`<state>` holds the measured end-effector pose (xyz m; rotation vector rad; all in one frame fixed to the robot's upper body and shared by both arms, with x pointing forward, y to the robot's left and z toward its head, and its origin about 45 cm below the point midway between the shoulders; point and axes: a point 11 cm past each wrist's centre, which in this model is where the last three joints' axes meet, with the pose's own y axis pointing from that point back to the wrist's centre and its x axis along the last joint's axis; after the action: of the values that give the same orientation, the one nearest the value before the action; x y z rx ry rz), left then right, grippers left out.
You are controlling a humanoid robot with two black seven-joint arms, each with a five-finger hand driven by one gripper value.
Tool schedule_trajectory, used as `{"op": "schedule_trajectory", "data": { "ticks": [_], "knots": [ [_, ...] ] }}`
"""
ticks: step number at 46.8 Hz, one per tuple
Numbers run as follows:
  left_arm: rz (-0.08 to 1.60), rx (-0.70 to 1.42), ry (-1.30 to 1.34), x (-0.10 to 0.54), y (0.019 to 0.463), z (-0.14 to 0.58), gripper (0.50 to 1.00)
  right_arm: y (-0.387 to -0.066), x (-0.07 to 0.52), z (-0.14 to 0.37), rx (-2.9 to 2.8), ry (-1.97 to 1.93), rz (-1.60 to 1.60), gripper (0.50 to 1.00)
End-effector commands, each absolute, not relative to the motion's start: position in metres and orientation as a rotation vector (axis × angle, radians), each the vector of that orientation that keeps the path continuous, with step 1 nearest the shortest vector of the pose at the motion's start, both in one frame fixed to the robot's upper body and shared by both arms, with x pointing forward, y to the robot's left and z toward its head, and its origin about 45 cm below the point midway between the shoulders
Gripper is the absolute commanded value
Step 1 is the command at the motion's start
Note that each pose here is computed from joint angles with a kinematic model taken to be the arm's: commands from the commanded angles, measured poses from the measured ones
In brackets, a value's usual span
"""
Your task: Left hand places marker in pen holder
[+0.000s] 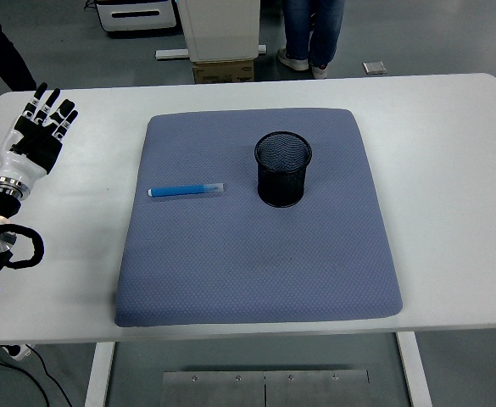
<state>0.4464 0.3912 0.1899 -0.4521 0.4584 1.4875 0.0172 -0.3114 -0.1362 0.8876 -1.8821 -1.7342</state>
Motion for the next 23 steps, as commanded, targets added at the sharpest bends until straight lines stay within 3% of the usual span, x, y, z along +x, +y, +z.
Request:
{"op": "schedule_trajectory", "data": {
  "ticks": [1, 23],
  "knots": [
    [1.486, -0.45, 0.456, 0.4467, 0.391, 0.1904, 1.0, -0.3115, 0.0173, -0.1361, 0.888, -1.883, -1.734, 1.0],
    [1.489, -0.448, 0.462, 0.4471, 0.3885, 0.1887, 1.0, -0.3115, 0.0173, -0.1361, 0.888, -1.883, -1.734, 1.0]
  ]
}}
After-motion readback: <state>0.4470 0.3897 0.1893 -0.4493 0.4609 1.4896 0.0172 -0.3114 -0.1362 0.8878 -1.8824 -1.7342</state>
